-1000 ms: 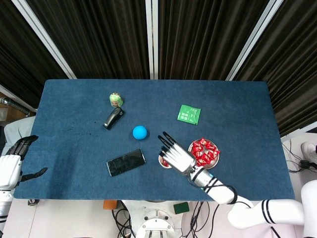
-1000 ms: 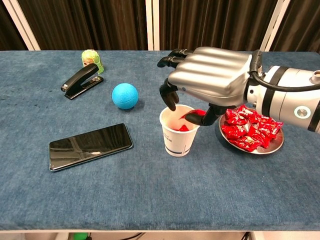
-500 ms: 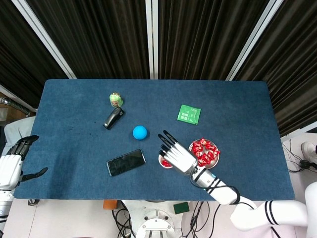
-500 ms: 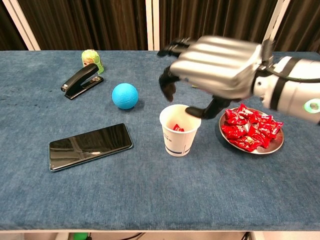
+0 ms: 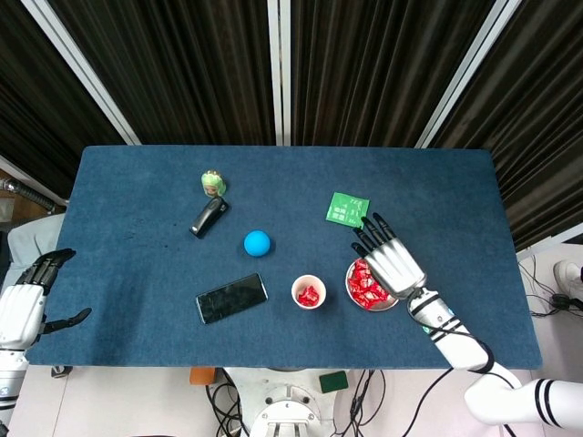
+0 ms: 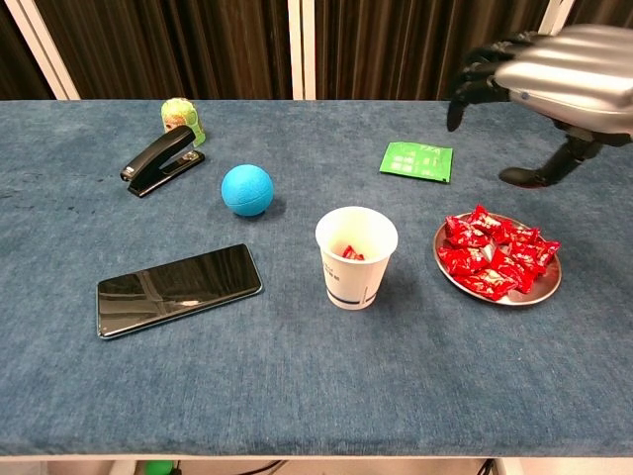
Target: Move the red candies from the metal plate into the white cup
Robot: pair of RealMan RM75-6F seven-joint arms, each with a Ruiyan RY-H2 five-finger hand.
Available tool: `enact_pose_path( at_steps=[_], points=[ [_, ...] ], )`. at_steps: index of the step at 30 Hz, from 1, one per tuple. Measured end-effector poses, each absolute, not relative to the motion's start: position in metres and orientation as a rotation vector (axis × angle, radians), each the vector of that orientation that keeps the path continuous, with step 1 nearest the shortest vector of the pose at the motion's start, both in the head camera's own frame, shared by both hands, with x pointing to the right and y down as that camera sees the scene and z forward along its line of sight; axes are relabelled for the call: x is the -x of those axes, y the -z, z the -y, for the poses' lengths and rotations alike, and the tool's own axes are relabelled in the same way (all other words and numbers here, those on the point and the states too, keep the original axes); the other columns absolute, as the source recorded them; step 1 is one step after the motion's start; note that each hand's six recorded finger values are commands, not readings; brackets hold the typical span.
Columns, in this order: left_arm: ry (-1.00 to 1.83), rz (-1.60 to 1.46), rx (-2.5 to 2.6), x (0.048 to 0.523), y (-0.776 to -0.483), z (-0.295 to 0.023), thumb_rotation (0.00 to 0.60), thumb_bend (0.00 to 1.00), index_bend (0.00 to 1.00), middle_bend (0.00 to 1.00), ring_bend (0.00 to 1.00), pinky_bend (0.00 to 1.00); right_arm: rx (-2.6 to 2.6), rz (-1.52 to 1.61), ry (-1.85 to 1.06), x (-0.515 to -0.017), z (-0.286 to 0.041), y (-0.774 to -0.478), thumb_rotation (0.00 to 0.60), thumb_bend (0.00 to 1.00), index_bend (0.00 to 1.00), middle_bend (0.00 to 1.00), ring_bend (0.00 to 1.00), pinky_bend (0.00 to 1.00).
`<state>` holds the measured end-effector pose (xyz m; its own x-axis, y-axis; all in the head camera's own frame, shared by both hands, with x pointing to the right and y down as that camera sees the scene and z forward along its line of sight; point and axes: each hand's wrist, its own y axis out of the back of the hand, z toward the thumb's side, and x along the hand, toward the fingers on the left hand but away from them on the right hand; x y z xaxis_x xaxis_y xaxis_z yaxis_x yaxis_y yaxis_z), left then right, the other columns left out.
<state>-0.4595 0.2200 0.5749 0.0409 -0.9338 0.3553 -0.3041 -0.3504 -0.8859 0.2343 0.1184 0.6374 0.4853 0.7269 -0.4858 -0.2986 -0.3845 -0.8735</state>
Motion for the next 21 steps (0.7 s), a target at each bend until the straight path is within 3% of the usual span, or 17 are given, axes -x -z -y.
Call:
enact_pose_path(
  at_steps=[4,10,21],
  points=[
    [1.331,-1.258,1.712,0.460,-0.575,-0.221,0.600,0.04,0.15,0.13,0.11,0.23,1.623,0.354,-1.202,-0.248,-0.116,-0.656,0.600,0.25,0.26,0.06,0.00,0.00],
    [1.344,-1.261,1.707,0.463,-0.574,-0.222,0.600,0.04,0.15,0.13,0.11,0.23,1.661,0.308,-1.248,-0.252,-0.125,-0.682,0.600,0.23,0.34,0.05,0.00,0.00],
    [1.346,-1.261,1.714,0.465,-0.576,-0.223,0.600,0.04,0.15,0.13,0.11,0.23,1.667,0.218,-1.355,-0.275,-0.139,-0.693,0.600,0.24,0.35,0.02,0.00,0.00]
  ],
)
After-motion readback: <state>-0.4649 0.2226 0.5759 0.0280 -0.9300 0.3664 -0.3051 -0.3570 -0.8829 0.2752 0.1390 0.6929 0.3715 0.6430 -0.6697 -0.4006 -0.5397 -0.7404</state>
